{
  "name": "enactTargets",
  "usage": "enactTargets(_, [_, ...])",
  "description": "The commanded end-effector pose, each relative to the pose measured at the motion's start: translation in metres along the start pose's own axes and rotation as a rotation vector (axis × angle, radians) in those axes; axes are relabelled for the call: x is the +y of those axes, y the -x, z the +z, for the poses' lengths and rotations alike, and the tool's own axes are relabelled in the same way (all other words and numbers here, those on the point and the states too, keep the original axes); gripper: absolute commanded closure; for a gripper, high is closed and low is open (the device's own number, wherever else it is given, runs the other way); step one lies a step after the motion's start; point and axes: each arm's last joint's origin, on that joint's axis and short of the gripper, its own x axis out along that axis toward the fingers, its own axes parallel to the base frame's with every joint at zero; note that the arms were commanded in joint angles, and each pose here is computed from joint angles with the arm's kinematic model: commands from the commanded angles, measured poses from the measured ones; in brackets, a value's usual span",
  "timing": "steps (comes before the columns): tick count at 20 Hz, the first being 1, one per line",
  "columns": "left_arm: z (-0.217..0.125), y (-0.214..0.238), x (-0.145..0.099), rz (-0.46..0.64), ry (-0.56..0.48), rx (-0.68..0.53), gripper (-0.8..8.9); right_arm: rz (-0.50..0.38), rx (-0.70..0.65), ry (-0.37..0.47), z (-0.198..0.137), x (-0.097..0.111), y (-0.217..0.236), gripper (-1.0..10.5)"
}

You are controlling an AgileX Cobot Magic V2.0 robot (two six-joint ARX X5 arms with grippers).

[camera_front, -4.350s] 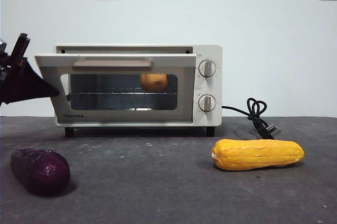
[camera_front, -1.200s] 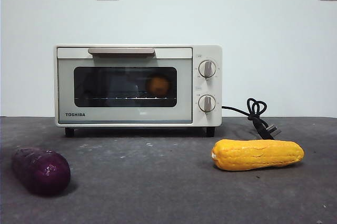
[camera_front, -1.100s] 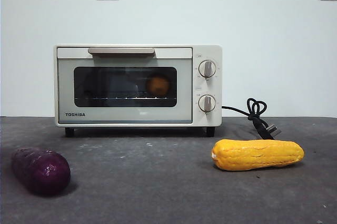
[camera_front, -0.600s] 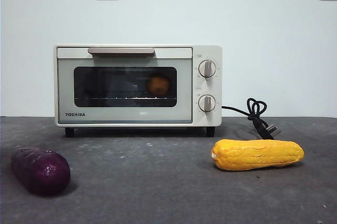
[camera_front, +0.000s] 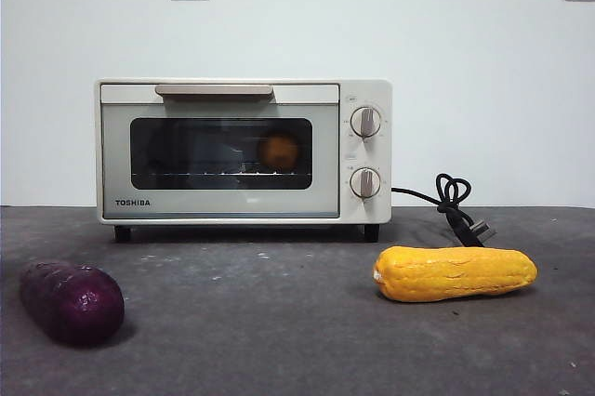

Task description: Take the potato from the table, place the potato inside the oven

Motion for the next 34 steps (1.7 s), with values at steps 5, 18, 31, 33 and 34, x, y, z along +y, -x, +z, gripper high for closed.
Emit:
enactTargets(5, [-0.085,-0.006,-0.006,0.222,-0.108,-0.260,8.18,-0.002,-0.009,-0.009,-0.001,0.000,0.002,9.4])
enactTargets(18, [-0.225,-0.028,-0.026,0.285,-0.048,-0.094,8.18,-0.002,-0.016,-0.009,-0.002,0.000,0.004,9.4])
enactTargets(31, [-0.248,-0.032,-0.029,0.245,0.093,0.050,8.18,-0.001,-0.018,-0.009,-0.002,0.000,0.005,9.4])
enactTargets(33, [-0.248,-0.032,-0.029,0.246,0.093,0.051,8.18,-0.001,-0.018,-0.009,-0.002,0.000,0.005,9.4])
enactTargets(34, [-0.248,-0.032,-0.029,0.245,0.093,0.050,8.18,-0.001,-0.018,-0.009,-0.002,0.000,0.005,9.4])
